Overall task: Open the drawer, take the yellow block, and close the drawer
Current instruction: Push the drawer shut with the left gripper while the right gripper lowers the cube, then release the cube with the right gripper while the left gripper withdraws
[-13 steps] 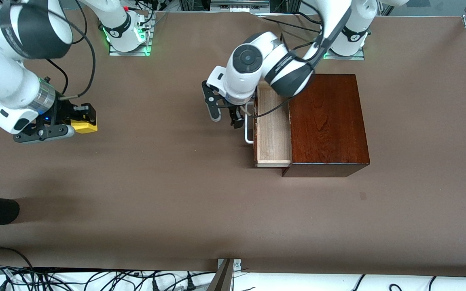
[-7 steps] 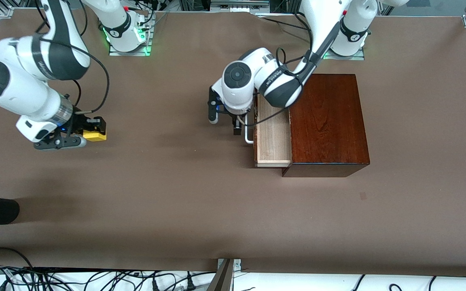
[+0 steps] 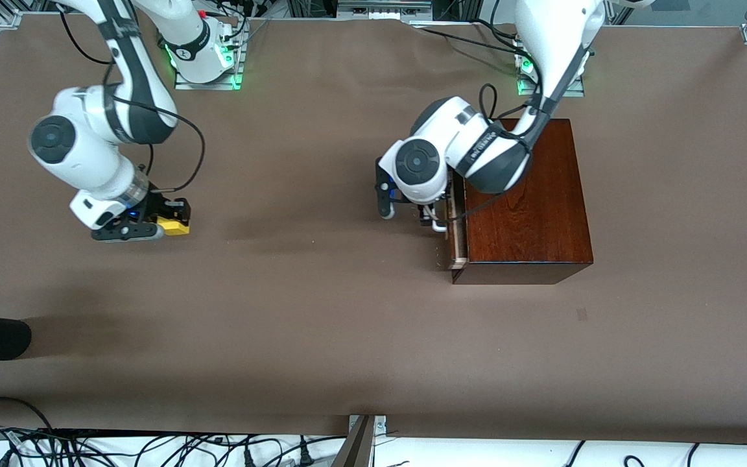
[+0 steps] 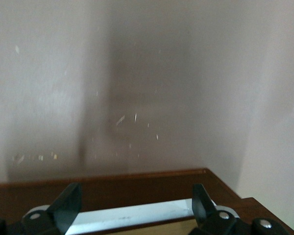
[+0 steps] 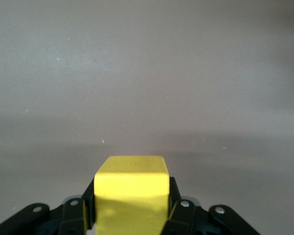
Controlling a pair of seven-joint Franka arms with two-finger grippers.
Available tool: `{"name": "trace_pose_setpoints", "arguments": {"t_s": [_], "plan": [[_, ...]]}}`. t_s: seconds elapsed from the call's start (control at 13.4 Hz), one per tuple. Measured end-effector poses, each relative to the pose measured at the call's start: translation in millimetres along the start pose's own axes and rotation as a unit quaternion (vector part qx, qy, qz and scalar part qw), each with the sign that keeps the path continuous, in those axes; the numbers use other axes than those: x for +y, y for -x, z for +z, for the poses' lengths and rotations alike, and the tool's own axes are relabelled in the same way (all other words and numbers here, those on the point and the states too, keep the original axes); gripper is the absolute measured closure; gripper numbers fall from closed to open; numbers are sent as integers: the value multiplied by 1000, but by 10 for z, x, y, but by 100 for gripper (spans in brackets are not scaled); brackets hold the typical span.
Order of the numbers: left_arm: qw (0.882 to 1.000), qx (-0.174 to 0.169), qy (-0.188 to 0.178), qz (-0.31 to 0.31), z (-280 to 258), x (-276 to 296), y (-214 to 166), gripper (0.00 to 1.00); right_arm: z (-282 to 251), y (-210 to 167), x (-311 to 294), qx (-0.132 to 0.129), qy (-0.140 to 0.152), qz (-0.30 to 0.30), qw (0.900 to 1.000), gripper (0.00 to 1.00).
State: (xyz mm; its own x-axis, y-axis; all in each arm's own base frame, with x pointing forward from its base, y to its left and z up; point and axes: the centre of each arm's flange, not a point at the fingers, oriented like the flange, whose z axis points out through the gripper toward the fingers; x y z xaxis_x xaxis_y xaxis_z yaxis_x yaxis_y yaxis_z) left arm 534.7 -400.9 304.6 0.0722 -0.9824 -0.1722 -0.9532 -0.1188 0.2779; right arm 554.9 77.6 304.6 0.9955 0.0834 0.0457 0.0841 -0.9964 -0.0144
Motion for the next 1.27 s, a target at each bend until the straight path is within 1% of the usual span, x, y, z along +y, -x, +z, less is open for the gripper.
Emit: {"name": "trace_pose_setpoints", "arguments": {"t_s": [0.07,0.15,0.45,0.52,0.67,0.82,0.97,1.04,1.12,1.19,1.27], "plan": [[1000,1,7,-8,-42,-61,116,0,149,26,-24,5,1,-2,1000,44],[1000,7,11,-8,-66,-73,145,0,276,36,-35,7,2,-3,1000,44],[1000,10,8,-11,-113,-65,145,0,703,32,-87,17,5,-8,1000,44],[1000,14,1,-24,-220,-50,165,0,799,38,-91,17,6,-9,1000,44],[995,30,-21,-95,-669,65,286,0,933,58,-80,11,8,-8,1000,44],[981,45,-43,-184,-1280,360,485,0,982,71,-64,7,9,-7,1000,44],[965,51,-55,-252,-1756,566,843,0,995,75,-47,6,9,-5,1000,44],[954,58,-60,-286,-1968,530,1153,0,996,75,-42,6,9,-5,1000,44],[943,71,-63,-320,-2163,405,1557,0,996,75,-45,6,9,-5,1000,44],[928,88,-67,-356,-2335,233,2014,0,996,76,-49,6,8,-5,1000,44],[911,104,-69,-393,-2461,55,2484,0,996,75,-49,6,8,-5,1000,41]]}}
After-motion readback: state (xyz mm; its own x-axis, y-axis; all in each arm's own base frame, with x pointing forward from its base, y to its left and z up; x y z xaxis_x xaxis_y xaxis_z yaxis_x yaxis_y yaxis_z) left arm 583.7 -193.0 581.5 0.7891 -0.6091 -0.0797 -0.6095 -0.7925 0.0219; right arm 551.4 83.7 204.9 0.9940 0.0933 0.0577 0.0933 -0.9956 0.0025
